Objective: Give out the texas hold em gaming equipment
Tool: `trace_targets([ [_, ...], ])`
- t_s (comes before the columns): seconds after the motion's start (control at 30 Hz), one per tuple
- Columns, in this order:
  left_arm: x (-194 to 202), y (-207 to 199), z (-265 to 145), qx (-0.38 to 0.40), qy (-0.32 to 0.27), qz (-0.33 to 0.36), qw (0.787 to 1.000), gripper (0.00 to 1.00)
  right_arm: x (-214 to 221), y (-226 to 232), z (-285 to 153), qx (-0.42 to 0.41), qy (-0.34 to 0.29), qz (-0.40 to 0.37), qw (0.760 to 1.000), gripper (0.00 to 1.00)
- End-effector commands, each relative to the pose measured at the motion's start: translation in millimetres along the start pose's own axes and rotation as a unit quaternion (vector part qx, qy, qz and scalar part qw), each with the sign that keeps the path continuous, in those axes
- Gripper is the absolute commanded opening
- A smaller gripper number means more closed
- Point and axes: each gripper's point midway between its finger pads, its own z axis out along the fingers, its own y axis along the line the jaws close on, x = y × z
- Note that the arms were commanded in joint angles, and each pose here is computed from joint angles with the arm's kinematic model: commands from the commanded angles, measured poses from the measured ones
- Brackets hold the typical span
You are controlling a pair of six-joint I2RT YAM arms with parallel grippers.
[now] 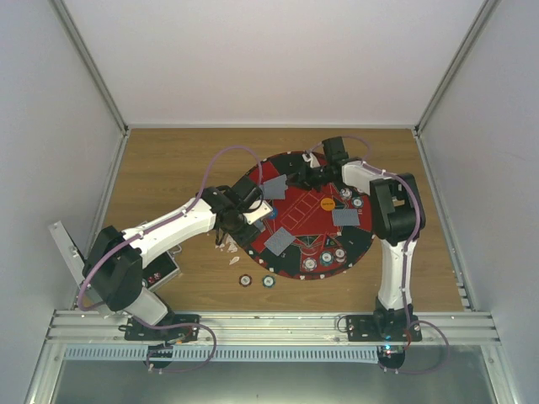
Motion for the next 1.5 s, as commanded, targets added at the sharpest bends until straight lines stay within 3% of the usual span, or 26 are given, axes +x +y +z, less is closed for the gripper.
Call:
trace_targets([
  [0.0, -7.9, -0.4, -5.5, -0.003, -0.023, 0.004, 1.0, 0.58, -13.1, -12.2, 13.4, 0.015, -0.014, 0.012, 1.0, 0.01],
  [0.37, -9.0, -1.4, -5.8, 0.0, -0.025, 0.006, 1.0, 0.58, 2.2, -47.2, 25.5, 0.065, 0.007, 0.024, 0.998, 0.01],
  [0.63, -8.7, -0.6, -6.7, -0.002, -0.026, 0.005, 1.0, 0.58, 1.6, -48.7, 24.7, 0.071, 0.005, 0.019, 0.997, 0.02],
  [0.8, -7.6, -0.3, -7.1, -0.004, -0.026, 0.005, 1.0, 0.58, 1.5, -47.7, 21.0, 0.079, 0.002, 0.013, 0.997, 0.13],
  [0.97, -9.4, -0.3, -7.3, -0.003, -0.027, 0.005, 1.0, 0.58, -5.0, -41.8, 7.9, 0.106, -0.016, -0.015, 0.994, 0.36],
  [1.07, -10.1, 0.3, -8.3, -0.005, -0.027, 0.006, 1.0, 0.58, -8.2, -30.8, -6.0, 0.119, -0.027, -0.05, 0.991, 0.56],
  [1.2, -9.5, 0.5, -8.9, -0.006, -0.028, 0.006, 1.0, 0.58, -0.2, 2.4, -31.3, 0.117, -0.025, -0.12, 0.986, 0.68],
  [1.37, -10.0, 0.6, -8.5, -0.006, -0.028, 0.006, 1.0, 0.58, 58.3, 47.8, -35.2, 0.014, 0.075, -0.152, 0.985, 0.82],
  [1.47, -10.3, 0.9, -7.7, -0.006, -0.028, 0.007, 1.0, 0.58, 102.8, 73.3, -26.3, -0.043, 0.149, -0.16, 0.975, 0.83],
])
